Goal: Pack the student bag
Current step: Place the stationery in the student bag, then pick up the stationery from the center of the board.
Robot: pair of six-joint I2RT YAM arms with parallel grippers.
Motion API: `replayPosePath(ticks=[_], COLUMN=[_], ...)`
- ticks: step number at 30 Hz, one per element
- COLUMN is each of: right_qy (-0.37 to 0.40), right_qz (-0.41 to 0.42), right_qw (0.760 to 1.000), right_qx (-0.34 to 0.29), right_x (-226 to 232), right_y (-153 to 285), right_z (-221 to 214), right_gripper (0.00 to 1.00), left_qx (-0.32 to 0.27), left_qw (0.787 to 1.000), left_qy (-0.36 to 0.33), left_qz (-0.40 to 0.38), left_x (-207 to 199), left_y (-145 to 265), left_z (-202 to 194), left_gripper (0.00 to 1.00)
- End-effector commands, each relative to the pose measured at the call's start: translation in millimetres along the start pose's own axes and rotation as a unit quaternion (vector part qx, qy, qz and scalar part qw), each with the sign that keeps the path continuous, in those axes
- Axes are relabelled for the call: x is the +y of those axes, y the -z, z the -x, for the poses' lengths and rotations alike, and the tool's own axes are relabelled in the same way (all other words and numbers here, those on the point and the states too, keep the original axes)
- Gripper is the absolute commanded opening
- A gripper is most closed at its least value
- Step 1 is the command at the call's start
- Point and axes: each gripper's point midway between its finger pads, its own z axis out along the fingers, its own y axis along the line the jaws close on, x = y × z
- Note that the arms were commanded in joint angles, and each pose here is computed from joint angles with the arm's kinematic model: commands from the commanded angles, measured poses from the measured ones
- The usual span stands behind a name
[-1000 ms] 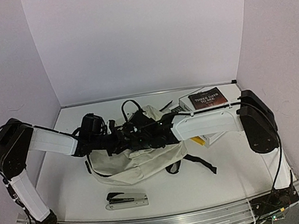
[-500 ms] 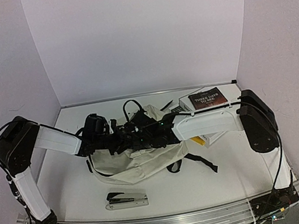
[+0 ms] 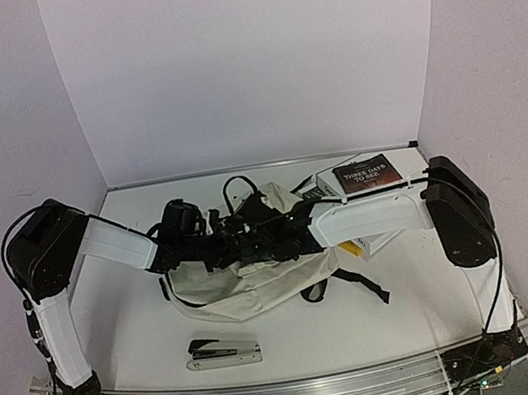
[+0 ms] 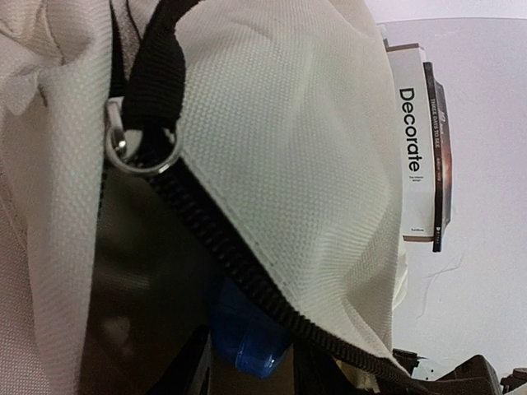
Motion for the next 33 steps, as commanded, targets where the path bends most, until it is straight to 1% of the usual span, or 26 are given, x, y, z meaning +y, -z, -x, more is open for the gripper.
replayPosePath(ticks=[1, 4, 6, 11, 13, 15, 19, 22, 24, 26, 28, 30, 33], right_qy=[-0.025, -0.022, -0.024, -0.019, -0.014, -0.007, 0.01, 0.035, 0.067, 0.114, 0.167, 0.22, 0.263], right_qz=[0.062, 0.058, 0.054, 0.053, 0.062, 0.073, 0.107, 0.152, 0.189, 0.221, 0.253, 0.284, 0.337], right_qw=[0.997, 0.997, 0.997, 0.997, 0.997, 0.996, 0.993, 0.987, 0.979, 0.968, 0.953, 0.933, 0.903], right_qx=[-0.044, -0.042, -0.042, -0.048, -0.048, -0.046, -0.042, -0.039, -0.04, -0.039, -0.027, -0.016, 0.032], right_x=[28.4, 24.5, 20.9, 16.1, 18.6, 20.5, 27.7, 38.0, 47.5, 60.0, 72.4, 83.2, 94.9], right_y=[42.7, 40.4, 40.1, 48.3, 53.9, 58.4, 70.9, 88.0, 104.8, 124.2, 141.5, 159.6, 178.4], right_z=[39.6, 36.9, 36.9, 41.4, 44.2, 44.7, 45.5, 45.0, 42.3, 30.9, 8.9, -17.3, -67.2], right_gripper=[0.0, 0.0, 0.02, 0.17, 0.22, 0.28, 0.37, 0.5, 0.62, 0.72, 0.81, 0.86, 0.87], left_qx=[-0.008, -0.008, -0.018, -0.056, -0.067, -0.07, -0.081, -0.098, -0.11, -0.119, -0.127, -0.128, -0.124], left_qw=[0.996, 0.994, 0.993, 0.993, 0.992, 0.991, 0.988, 0.985, 0.983, 0.981, 0.981, 0.982, 0.983], left_qy=[-0.045, -0.056, -0.07, -0.103, -0.106, -0.104, -0.089, -0.077, -0.074, -0.071, -0.063, -0.051, -0.044], left_qz=[-0.078, -0.098, -0.094, -0.015, 0.017, 0.048, 0.096, 0.119, 0.129, 0.134, 0.134, 0.132, 0.13], left_x=[-41.3, -48.8, -52.5, -48.7, -44.4, -36.3, -20.9, -13.6, -12.6, -12.6, -11.2, -7.4, -3.2], left_y=[-11.3, -7.2, 2.8, 43.3, 60.5, 74.1, 103.2, 128.7, 147.3, 165.3, 182.8, 197.4, 209.4], left_z=[8.8, 6.8, 6.9, 9.4, 9.2, 6.4, 0.1, -1.0, 1.7, 4.9, 9.0, 9.6, 7.3], left_gripper=[0.33, 0.39, 0.44, 0.53, 0.59, 0.64, 0.74, 0.82, 0.88, 0.93, 0.97, 0.99, 1.0])
